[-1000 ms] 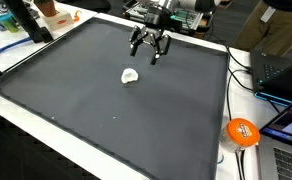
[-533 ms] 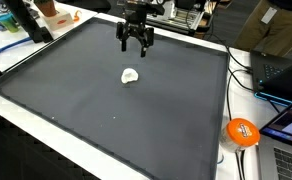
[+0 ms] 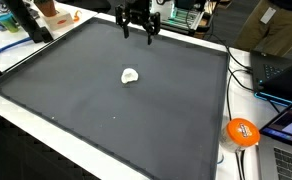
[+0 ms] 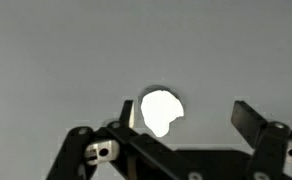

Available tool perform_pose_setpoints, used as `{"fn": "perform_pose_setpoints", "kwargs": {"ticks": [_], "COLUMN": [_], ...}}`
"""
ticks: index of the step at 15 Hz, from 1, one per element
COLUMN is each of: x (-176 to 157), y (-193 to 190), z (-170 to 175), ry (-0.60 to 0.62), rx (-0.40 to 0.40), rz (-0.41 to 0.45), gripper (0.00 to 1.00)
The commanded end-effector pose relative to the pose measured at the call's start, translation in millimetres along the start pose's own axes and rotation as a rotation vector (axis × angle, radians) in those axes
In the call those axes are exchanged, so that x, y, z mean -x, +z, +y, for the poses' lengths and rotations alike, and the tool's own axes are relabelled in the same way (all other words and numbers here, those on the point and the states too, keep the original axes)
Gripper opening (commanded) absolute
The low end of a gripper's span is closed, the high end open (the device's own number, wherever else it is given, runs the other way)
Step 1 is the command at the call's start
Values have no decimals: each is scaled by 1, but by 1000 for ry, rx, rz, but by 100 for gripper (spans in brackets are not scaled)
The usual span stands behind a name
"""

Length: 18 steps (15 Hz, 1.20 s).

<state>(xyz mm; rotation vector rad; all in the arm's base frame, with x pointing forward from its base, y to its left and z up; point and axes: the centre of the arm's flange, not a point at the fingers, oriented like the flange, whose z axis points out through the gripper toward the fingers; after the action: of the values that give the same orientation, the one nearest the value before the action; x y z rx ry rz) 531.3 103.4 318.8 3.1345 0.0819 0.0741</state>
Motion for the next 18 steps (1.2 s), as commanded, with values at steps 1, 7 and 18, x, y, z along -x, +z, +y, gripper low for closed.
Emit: {"fn": "perform_pose_setpoints", "kwargs": {"ticks": [1, 7, 18], "x": [-5, -21, 1], "y": [-91, -68, -1], "z": [-32, -29, 4], "ry": [-20, 42, -166], "rx": [40, 77, 58], "rz": [-45, -21, -2], "gripper": [100, 100, 100]}}
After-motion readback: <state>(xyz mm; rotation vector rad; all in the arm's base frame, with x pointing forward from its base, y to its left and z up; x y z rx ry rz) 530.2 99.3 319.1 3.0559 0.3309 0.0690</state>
